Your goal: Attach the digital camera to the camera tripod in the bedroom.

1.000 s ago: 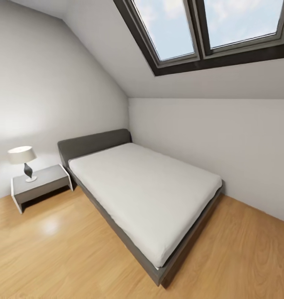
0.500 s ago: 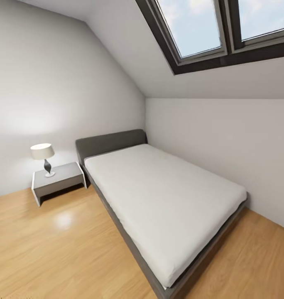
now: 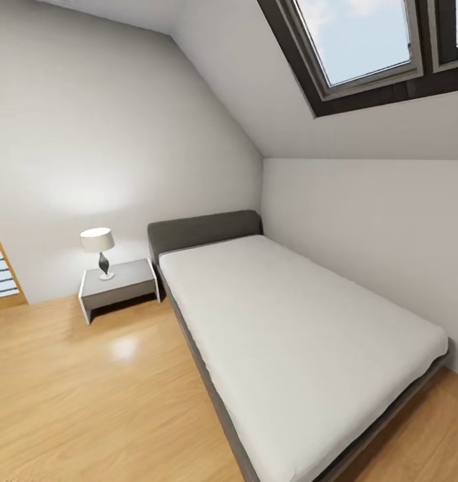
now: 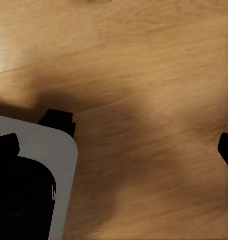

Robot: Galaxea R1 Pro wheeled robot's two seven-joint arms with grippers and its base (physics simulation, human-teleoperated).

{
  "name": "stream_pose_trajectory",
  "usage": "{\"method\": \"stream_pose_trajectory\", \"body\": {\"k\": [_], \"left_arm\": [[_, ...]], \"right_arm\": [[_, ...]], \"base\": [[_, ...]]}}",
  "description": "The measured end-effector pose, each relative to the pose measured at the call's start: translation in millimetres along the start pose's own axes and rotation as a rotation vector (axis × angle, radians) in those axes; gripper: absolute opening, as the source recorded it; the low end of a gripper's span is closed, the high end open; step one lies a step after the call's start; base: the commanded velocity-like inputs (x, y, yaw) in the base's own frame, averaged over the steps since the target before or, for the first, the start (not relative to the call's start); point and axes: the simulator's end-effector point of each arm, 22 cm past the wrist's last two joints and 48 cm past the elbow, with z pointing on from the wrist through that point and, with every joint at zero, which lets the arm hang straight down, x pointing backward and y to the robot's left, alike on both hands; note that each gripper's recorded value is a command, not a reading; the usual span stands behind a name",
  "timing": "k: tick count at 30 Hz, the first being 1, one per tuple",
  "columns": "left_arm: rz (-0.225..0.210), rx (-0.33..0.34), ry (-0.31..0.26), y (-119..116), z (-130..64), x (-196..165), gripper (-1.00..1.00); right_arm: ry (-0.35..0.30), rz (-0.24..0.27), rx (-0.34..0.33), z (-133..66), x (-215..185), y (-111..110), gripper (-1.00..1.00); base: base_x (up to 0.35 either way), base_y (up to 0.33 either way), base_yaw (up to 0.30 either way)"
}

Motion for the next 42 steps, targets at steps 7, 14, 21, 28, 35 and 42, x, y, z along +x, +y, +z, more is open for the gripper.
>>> {"method": "stream_pose_trajectory", "body": {"k": [7, 14, 21, 28, 35, 42], "left_arm": [[-0.003, -0.002, 0.000, 1.2, 0.0, -0.1, 1.00], [-0.005, -0.002, -0.001, 1.4, 0.1, -0.3, 1.00], [-0.005, -0.002, -0.001, 1.4, 0.1, -0.4, 1.00], [-0.005, -0.002, -0.001, 1.4, 0.1, -0.3, 1.00], [-0.006, -0.002, -0.001, 1.2, 0.1, -0.7, 1.00], [-0.006, -0.002, -0.001, 1.4, 0.1, -0.4, 1.00]], "right_arm": [[-0.001, 0.000, 0.000, 0.1, -0.2, 0.0, 1.00], [-0.001, 0.000, 0.000, 0.1, -0.4, 0.1, 1.00], [-0.002, 0.000, 0.000, 0.1, -0.5, 0.0, 1.00], [-0.003, 0.000, 0.000, 0.1, -0.7, -0.1, 1.00], [-0.003, 0.000, 0.000, 0.1, -0.7, 0.0, 1.00], [-0.002, 0.000, 0.001, 0.1, -0.6, -0.1, 1.00]], "base": [[0.074, -0.071, 0.277], [0.013, -0.012, 0.254], [0.003, -0.003, 0.086], [0.001, -0.001, 0.018], [0.000, 0.000, 0.004], [0.000, 0.000, 0.000]]}}
